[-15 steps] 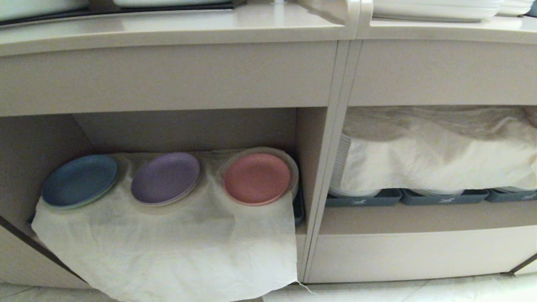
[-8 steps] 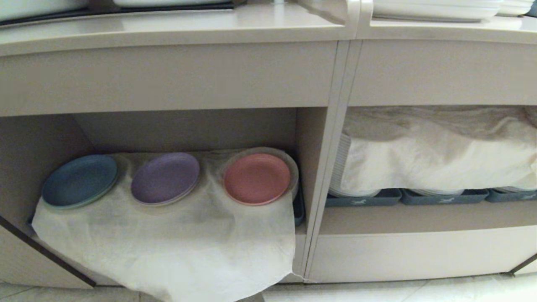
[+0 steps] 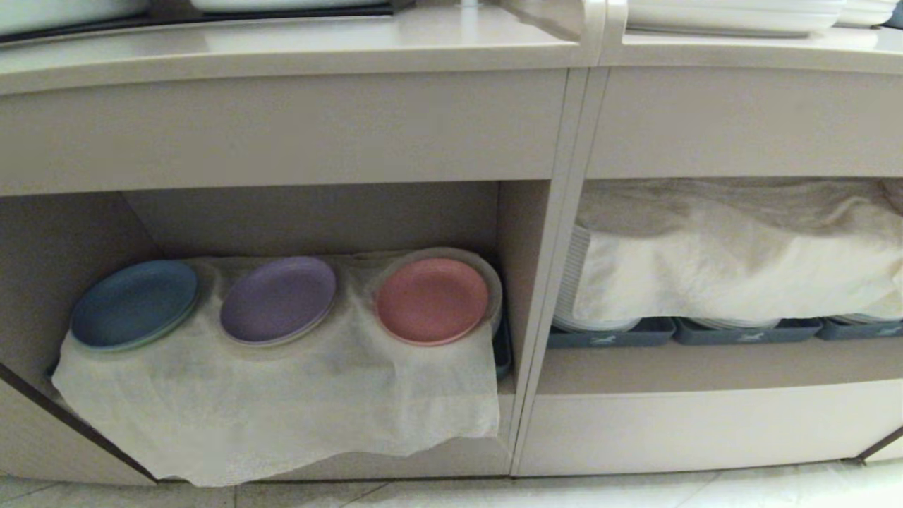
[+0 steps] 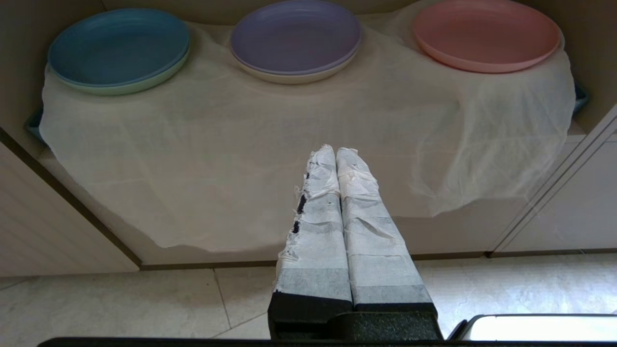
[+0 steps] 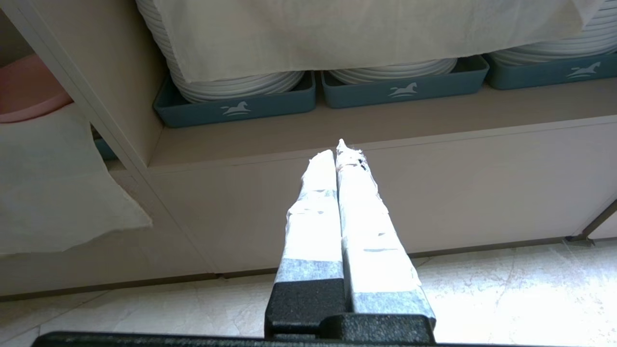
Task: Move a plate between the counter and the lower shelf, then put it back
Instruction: Pick up the plate in the cupboard
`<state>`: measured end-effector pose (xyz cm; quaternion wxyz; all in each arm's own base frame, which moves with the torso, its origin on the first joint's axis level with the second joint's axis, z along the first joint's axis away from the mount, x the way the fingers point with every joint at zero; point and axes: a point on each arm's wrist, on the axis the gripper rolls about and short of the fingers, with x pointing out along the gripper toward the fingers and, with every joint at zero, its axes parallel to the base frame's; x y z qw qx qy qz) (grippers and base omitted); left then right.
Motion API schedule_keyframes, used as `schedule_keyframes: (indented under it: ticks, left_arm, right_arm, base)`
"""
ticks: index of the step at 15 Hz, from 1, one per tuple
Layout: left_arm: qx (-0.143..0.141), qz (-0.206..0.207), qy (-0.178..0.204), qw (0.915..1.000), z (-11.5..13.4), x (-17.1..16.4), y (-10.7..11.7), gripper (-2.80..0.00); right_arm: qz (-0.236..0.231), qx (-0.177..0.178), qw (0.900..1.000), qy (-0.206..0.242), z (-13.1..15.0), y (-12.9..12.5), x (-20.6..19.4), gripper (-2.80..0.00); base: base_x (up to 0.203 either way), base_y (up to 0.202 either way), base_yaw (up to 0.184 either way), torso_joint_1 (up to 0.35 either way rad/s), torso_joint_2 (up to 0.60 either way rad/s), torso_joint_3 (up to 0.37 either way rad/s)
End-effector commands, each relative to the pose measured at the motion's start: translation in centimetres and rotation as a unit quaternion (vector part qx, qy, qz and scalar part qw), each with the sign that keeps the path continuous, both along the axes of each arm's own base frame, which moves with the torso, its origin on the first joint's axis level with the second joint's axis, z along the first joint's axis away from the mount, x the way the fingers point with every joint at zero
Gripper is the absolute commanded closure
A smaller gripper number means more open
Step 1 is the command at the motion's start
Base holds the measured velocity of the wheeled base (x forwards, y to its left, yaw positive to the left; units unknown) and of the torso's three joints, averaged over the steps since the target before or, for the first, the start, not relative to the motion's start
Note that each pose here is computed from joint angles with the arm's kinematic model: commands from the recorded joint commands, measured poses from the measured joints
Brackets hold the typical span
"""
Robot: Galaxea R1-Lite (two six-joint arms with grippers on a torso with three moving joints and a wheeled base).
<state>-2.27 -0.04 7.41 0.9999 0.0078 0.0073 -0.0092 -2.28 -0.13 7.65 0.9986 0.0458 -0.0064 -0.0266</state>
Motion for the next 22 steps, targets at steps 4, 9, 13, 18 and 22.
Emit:
schedule_keyframes:
  ticks: [4,9,13,18,22]
  left_arm:
    - [0.001,0.0,0.0,1.0,-0.01,-0.01,0.0,0.0]
    - [0.0,0.001,0.0,1.0,-0.01,-0.01,0.01,0.0]
    - [-0.001,0.001,0.0,1.0,-0.01,-0.01,0.01,0.0]
    - [-0.001,0.001,0.0,1.0,-0.01,-0.01,0.01,0.0]
    - [-0.002,0.001,-0.001,1.0,0.01,-0.01,0.0,0.0]
  right_arm:
    - [0.0,0.0,1.0,0.0,0.0,0.0,0.0,0.0]
    - [0.0,0.0,1.0,0.0,0.0,0.0,0.0,0.0]
    - [0.0,0.0,1.0,0.0,0.0,0.0,0.0,0.0]
    - [0.0,0.0,1.0,0.0,0.0,0.0,0.0,0.0]
    - [0.0,0.0,1.0,0.0,0.0,0.0,0.0,0.0]
  base:
    - [0.0,0.0,0.0,0.0,0.0,0.0]
    - [0.0,0.0,0.0,0.0,0.0,0.0]
    - [0.0,0.0,0.0,0.0,0.0,0.0]
    - [0.0,0.0,0.0,0.0,0.0,0.0]
    - [0.0,0.0,0.0,0.0,0.0,0.0]
